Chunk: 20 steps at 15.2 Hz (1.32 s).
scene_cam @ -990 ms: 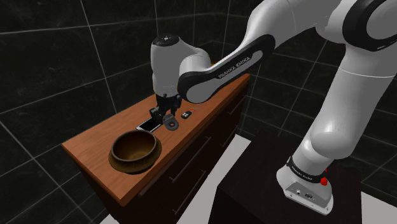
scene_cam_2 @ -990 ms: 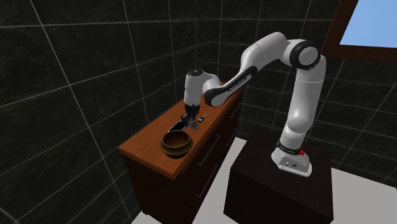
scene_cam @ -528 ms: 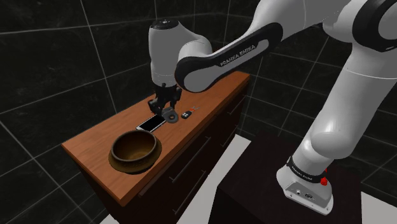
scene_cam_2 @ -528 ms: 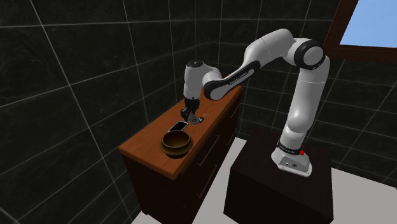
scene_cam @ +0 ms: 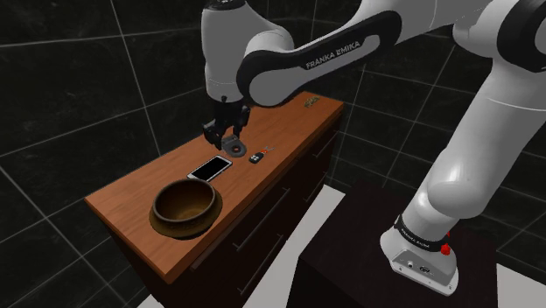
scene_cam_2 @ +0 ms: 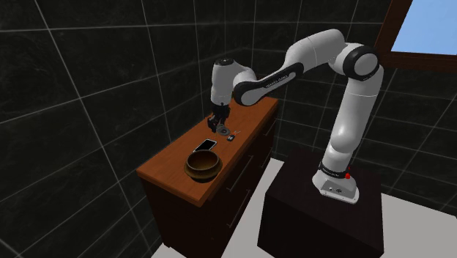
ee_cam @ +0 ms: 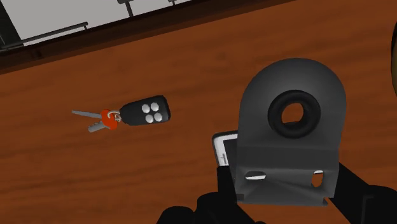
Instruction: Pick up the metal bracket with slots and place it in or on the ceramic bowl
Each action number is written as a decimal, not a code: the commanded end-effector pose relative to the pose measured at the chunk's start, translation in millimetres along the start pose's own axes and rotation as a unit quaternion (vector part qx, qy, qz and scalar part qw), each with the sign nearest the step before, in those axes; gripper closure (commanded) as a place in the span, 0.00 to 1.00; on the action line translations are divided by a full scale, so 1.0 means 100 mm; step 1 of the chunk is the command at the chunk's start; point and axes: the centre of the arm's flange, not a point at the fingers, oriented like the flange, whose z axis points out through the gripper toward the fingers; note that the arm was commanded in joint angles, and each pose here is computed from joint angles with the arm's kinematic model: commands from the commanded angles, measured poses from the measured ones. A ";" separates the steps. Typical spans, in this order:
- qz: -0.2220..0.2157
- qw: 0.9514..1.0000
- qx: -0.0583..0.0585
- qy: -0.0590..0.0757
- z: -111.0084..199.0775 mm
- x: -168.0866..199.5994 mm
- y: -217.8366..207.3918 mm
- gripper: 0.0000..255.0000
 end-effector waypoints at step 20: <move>0.000 1.000 0.000 0.000 -0.73 -0.23 -1.61 1.00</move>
